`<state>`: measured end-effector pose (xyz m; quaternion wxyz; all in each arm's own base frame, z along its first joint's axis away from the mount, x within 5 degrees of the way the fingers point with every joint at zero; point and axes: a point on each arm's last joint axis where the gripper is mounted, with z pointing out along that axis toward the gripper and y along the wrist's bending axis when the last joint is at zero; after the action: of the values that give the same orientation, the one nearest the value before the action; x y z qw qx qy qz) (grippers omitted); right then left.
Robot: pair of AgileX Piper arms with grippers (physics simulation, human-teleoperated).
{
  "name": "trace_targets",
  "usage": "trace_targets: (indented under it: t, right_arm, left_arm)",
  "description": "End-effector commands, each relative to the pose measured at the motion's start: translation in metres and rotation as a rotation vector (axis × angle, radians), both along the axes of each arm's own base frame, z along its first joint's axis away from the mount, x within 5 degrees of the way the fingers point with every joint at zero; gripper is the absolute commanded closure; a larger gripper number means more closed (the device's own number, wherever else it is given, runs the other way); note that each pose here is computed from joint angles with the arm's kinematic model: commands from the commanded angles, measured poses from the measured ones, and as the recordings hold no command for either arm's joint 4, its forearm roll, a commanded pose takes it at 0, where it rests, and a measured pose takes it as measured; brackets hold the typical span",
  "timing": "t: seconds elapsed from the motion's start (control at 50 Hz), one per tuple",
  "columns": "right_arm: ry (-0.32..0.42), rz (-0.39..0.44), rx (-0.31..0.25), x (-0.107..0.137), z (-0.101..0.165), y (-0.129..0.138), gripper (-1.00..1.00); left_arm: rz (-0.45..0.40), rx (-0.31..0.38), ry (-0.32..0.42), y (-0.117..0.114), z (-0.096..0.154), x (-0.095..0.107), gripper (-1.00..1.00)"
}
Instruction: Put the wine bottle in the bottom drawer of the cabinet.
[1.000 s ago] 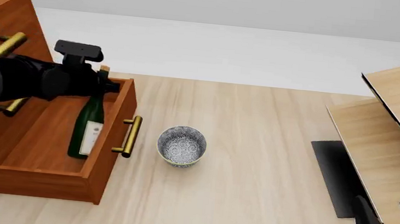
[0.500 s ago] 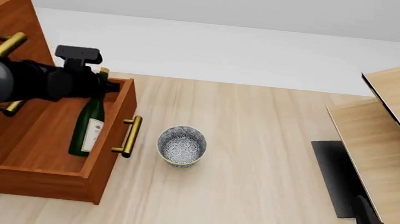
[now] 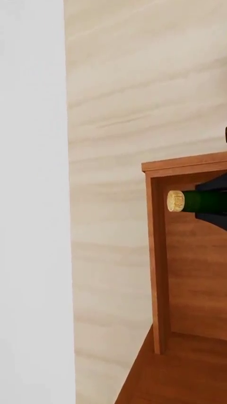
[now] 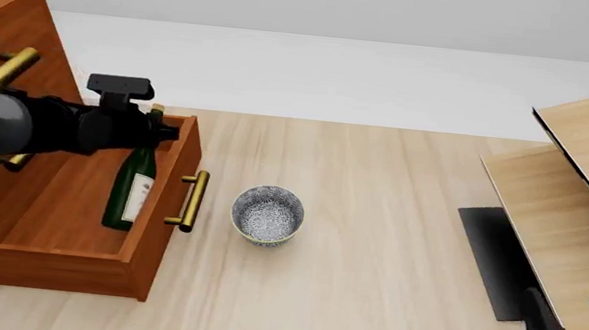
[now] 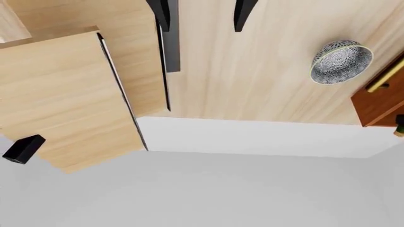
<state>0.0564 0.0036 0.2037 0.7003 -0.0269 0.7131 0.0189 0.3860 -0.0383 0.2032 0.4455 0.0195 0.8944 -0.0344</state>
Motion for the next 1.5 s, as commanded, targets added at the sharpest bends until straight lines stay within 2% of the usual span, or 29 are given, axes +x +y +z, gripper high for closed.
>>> trace_targets:
  t: [0.02, 0.58, 1.22, 1.24, 1.36, 1.4, 1.42, 1.46, 1.5]
  right_arm:
    - [-0.002, -0.001, 0.003, 0.000, 0.000, 0.000, -1.00]
    - [-0.003, -0.001, 0.002, 0.000, 0.000, 0.000, -1.00]
    - [-0.003, -0.003, 0.003, 0.000, 0.000, 0.000, -1.00]
    - [-0.003, -0.004, 0.004, 0.000, 0.000, 0.000, -1.00]
    - [-0.003, -0.004, 0.004, 0.000, 0.000, 0.000, -1.00]
    - [-0.003, -0.004, 0.005, 0.000, 0.000, 0.000, -1.00]
    - [-0.003, -0.004, 0.005, 0.000, 0.000, 0.000, -1.00]
    - [-0.002, -0.004, 0.005, 0.000, 0.000, 0.000, -1.00]
    - [-0.002, -0.004, 0.005, 0.000, 0.000, 0.000, -1.00]
  left_arm:
    - [0.005, 0.006, 0.169, 0.000, -0.047, -0.019, 1.00]
    - [0.000, 0.007, 0.185, -0.002, -0.061, -0.022, 1.00]
    - [-0.009, 0.008, 0.177, -0.005, -0.056, -0.019, 1.00]
    - [-0.009, 0.011, 0.175, -0.004, -0.055, -0.019, -1.00]
    - [-0.018, 0.029, 0.183, -0.002, -0.059, -0.019, -1.00]
    - [-0.009, -0.008, 0.176, -0.011, -0.055, -0.020, -1.00]
    - [-0.022, 0.034, 0.179, -0.001, -0.057, -0.019, -1.00]
    - [-0.016, 0.003, 0.181, -0.010, -0.055, -0.019, -1.00]
    - [-0.019, 0.025, 0.176, -0.003, -0.055, -0.018, -1.00]
